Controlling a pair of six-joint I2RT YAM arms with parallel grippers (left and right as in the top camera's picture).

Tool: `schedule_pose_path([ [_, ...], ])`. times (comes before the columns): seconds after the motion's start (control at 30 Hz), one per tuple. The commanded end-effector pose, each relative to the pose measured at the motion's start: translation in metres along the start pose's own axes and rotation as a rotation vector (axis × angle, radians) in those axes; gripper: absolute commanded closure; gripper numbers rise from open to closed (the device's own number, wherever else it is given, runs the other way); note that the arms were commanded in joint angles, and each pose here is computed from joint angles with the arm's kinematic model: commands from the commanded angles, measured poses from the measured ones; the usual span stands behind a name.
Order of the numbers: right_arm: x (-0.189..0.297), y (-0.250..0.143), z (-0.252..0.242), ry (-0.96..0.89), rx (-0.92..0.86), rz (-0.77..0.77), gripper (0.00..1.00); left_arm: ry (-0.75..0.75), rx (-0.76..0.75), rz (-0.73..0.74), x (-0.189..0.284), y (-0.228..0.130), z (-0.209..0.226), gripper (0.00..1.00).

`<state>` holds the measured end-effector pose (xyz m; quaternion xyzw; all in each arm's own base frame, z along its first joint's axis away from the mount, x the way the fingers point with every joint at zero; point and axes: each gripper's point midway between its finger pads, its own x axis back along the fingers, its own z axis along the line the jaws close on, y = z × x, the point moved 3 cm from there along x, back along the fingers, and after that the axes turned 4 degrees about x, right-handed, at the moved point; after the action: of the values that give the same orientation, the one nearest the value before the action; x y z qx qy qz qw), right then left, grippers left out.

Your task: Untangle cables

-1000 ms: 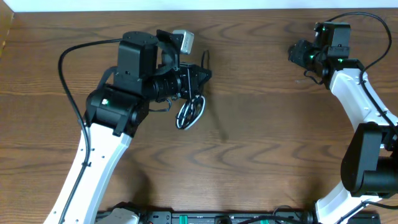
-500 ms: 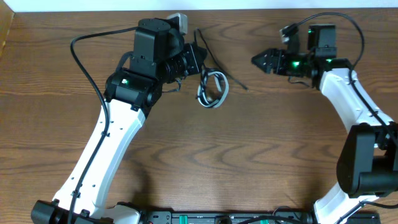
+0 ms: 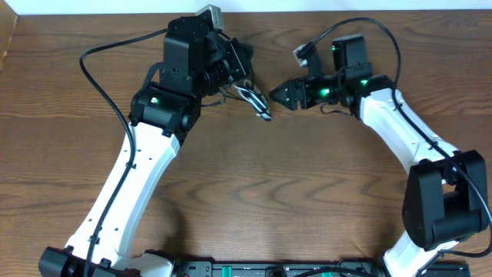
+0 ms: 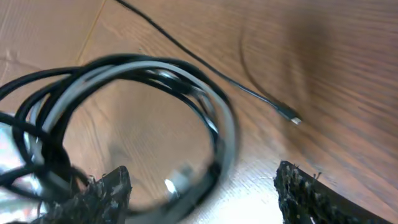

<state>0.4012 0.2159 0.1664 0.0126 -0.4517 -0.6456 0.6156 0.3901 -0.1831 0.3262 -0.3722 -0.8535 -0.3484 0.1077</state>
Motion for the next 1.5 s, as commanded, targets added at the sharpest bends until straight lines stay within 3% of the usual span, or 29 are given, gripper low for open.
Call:
schedule_pose_path([
  [0.0, -0.004, 0.004, 0.012, 0.032, 0.068, 0.001, 0.28, -0.015, 0.009, -0.031, 0.002, 0.009, -0.006, 0.93],
  [0.57, 0.002, -0.010, -0.015, -0.106, -0.010, 0.052, 0.29, 0.039, 0.026, 0.033, -0.013, -0.009, 0.011, 0.93],
  [1.0, 0.045, -0.035, -0.073, -0.321, -0.195, 0.114, 0.28, 0.201, 0.061, 0.226, -0.095, -0.060, 0.077, 0.93],
  [1.2, 0.044, -0.036, -0.071, -0.319, -0.194, 0.116, 0.27, 0.274, 0.088, 0.296, -0.117, -0.081, 0.107, 0.93],
  [1.47, 0.022, -0.035, -0.050, -0.282, -0.130, 0.137, 0.25, 0.289, 0.095, 0.308, -0.120, -0.084, 0.113, 0.92],
])
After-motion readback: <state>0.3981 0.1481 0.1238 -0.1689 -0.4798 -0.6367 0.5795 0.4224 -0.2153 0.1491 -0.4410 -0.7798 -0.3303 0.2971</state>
